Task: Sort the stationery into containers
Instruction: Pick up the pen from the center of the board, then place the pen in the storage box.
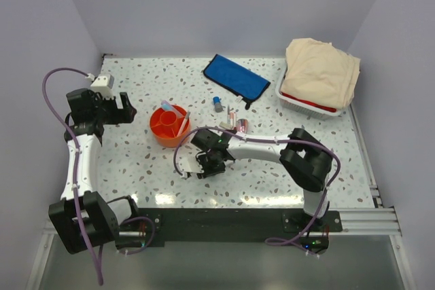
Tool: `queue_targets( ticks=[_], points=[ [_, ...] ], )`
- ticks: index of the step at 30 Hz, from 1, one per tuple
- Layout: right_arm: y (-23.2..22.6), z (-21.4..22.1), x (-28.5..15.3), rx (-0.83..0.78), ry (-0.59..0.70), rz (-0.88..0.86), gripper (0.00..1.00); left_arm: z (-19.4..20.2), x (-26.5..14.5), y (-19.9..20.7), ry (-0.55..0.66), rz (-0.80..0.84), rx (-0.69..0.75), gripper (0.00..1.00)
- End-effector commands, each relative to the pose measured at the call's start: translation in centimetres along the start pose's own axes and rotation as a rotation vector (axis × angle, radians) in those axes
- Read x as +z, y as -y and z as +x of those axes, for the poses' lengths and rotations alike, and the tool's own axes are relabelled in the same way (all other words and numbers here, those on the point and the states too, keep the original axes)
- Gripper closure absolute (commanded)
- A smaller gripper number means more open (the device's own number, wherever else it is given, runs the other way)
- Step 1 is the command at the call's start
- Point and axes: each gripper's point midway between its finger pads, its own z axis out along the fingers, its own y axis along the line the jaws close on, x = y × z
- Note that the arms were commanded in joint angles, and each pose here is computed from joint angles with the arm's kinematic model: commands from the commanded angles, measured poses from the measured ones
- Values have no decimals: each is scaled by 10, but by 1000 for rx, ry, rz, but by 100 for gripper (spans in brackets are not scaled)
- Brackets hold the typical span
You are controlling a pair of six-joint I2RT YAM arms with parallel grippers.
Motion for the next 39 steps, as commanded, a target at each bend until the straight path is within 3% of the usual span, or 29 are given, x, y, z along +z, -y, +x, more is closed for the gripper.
queue_targets(
  ticks=[1,2,5,10,14,18,22,24,30,39],
  points=[
    [-23,38,42,51,-171,-36,78,-13,-5,0,48,1,44,11],
    [-23,38,44,58,-175,-34,87,-13,-4,0,50,1,41,11],
    [-20,32,41,80,-164,-19,100,-17,-4,0,60,5,41,11],
    [4,-25,-19,91,-15,14,100,-23,-4,1,78,8,45,11],
    [42,-107,-104,124,289,30,100,-25,-4,4,82,26,43,11],
    [89,-156,-174,216,605,137,100,-21,-1,2,72,22,39,11],
    [127,-182,-231,329,855,289,100,-18,3,0,61,20,35,11],
    [143,-190,-261,301,999,416,100,-17,5,-1,55,21,26,11],
    [174,-186,-273,404,1208,579,100,-17,12,-1,36,38,9,11],
    [202,-170,-250,496,1297,590,100,-23,21,-10,4,21,-2,12]
  ],
)
